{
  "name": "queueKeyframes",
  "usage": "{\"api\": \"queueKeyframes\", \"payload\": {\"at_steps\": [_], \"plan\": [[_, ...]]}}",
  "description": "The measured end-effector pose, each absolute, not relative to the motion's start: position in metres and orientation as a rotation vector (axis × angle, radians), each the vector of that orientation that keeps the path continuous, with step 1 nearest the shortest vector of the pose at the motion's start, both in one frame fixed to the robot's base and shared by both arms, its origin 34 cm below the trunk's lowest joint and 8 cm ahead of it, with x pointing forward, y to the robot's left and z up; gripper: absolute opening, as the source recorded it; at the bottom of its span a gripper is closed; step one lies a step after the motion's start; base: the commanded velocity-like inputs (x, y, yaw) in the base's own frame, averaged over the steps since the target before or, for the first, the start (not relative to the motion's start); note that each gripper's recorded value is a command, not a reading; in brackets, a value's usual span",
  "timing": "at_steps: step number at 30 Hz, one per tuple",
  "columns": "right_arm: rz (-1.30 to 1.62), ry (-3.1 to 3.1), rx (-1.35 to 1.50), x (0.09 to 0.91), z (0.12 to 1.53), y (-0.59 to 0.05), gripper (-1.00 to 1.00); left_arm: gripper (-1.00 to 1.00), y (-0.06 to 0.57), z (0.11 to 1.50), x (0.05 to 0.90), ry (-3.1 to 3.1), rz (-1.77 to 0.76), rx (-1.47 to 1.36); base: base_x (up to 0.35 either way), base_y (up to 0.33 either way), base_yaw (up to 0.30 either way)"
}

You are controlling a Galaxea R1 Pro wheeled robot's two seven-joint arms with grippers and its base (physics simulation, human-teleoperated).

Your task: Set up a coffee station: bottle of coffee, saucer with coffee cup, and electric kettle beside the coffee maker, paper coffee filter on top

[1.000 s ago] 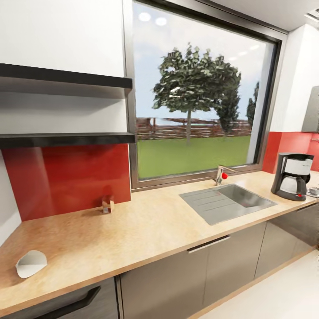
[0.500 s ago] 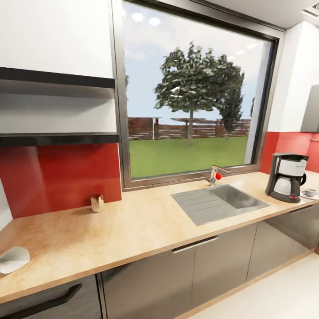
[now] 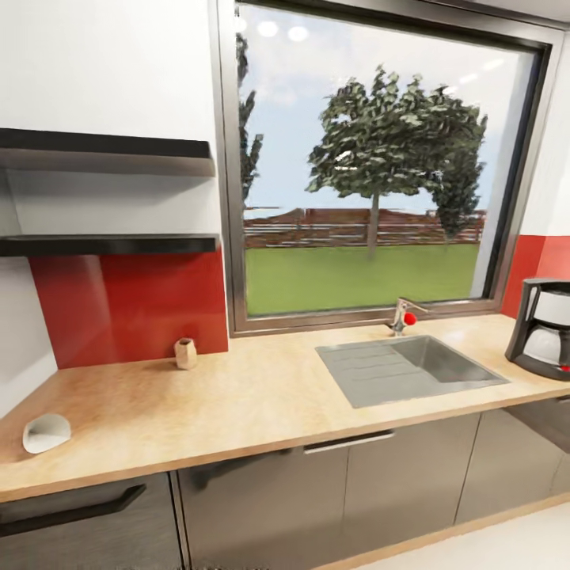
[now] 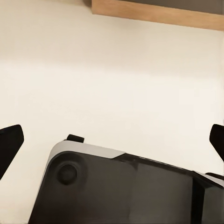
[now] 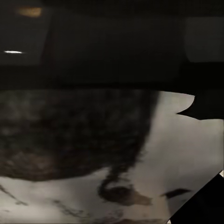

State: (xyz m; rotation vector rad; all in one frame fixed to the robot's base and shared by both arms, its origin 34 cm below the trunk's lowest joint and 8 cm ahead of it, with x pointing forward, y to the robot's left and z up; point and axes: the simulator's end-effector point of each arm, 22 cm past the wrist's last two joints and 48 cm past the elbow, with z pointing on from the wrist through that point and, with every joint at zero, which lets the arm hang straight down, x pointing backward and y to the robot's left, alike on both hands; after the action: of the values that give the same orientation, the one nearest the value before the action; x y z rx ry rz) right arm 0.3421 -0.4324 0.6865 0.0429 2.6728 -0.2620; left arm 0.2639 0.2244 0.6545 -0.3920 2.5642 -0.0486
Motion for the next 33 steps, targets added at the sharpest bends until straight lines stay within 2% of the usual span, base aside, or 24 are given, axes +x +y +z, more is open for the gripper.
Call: {"api": "queueKeyframes", "payload": {"at_steps": [9,33], "plan": [[-0.263,2.675,0.043,0.3412,0.6859,-0.4325,-1.00,1.00,0.2244,0.6541,0.2630,2.567,-0.048,-0.391,0.000,-0.330,0.181],[-0.265,2.674,0.043,0.3413,0.6862,-0.4336,-1.00,1.00,0.2235,0.6542,0.2631,2.567,-0.050,-0.390,0.000,-0.331,0.007]]}}
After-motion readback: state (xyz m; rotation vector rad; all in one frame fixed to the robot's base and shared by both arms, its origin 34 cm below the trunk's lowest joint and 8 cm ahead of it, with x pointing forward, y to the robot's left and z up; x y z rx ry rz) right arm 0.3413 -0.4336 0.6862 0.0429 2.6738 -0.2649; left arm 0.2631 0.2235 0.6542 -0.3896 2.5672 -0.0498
